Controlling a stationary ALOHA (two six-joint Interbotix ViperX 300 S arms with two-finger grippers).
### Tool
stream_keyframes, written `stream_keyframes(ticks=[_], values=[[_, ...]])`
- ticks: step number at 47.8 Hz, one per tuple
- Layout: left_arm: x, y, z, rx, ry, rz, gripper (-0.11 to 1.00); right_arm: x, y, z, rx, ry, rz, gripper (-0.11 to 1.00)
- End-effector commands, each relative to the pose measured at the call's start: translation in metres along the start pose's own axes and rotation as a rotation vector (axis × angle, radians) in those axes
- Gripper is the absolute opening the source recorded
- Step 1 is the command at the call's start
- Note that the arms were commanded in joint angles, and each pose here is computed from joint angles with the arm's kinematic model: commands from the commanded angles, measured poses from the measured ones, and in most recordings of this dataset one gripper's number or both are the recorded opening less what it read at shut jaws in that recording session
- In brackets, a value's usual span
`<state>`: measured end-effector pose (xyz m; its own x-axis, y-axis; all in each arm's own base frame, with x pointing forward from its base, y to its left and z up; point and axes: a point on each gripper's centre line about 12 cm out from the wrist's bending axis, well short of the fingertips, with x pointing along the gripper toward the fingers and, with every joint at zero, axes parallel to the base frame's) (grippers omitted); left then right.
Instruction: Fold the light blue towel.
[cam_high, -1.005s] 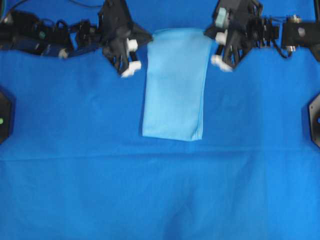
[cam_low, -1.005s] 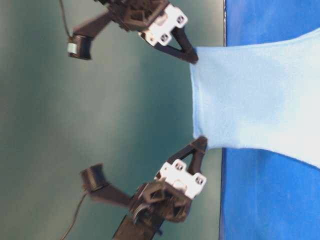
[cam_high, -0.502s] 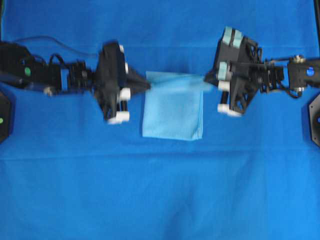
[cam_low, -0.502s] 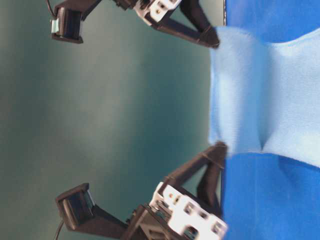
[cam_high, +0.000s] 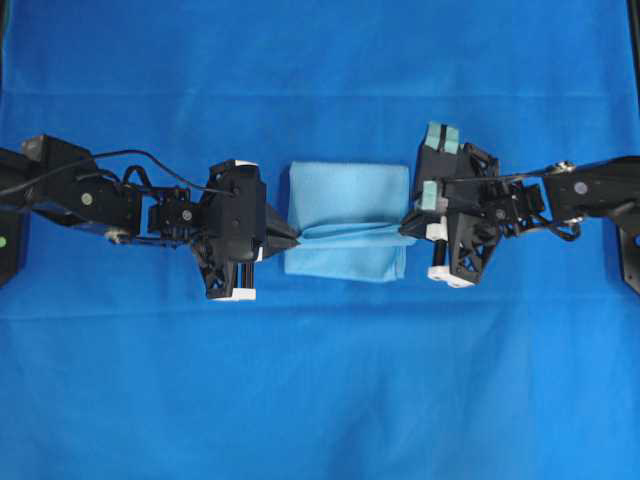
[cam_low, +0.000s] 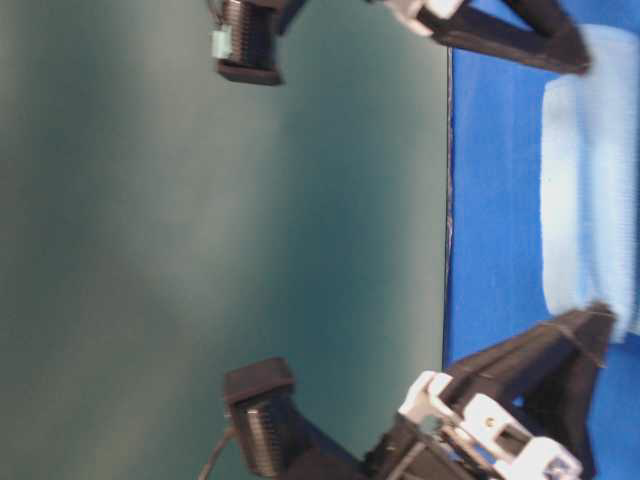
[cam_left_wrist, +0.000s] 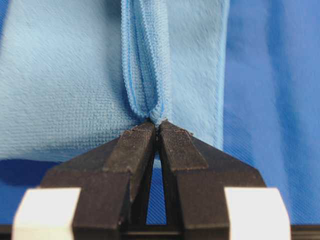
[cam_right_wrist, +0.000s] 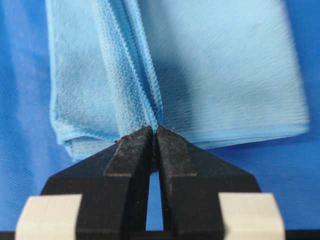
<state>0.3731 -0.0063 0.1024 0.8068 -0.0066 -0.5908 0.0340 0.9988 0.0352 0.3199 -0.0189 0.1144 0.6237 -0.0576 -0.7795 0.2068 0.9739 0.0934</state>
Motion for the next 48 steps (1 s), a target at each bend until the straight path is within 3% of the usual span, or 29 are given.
stream_keyframes(ticks=[1,16,20,22,30,32,38,48], values=[[0.002,-0.006,0.005,0.006,-0.02,-0.011,0.02,0.001,0.007,0.005,0.006,-0.022,0.022,0.04],[0.008,0.001,0.005,-0.012,-0.02,0.003,0.03,0.004,0.009,0.012,0.025,-0.037,0.029,0.05],[0.009,0.001,0.005,-0.012,-0.021,0.004,0.09,0.006,0.01,0.017,0.025,-0.047,0.035,0.06],[0.009,0.001,0.007,-0.012,-0.024,0.004,0.18,0.007,0.011,0.018,0.022,-0.049,0.036,0.12],[0.008,0.002,0.008,-0.011,-0.027,0.004,0.6,0.007,0.013,0.021,0.014,-0.047,0.035,0.62],[0.008,0.002,0.009,-0.008,-0.027,0.004,0.68,0.006,0.014,0.021,0.013,-0.046,0.033,0.67],[-0.002,0.002,0.018,0.004,-0.034,0.004,0.69,-0.005,0.015,0.027,0.01,-0.051,0.018,0.61],[-0.035,0.003,0.044,0.009,-0.055,0.001,0.66,-0.046,0.026,0.045,-0.024,-0.105,0.009,0.62]])
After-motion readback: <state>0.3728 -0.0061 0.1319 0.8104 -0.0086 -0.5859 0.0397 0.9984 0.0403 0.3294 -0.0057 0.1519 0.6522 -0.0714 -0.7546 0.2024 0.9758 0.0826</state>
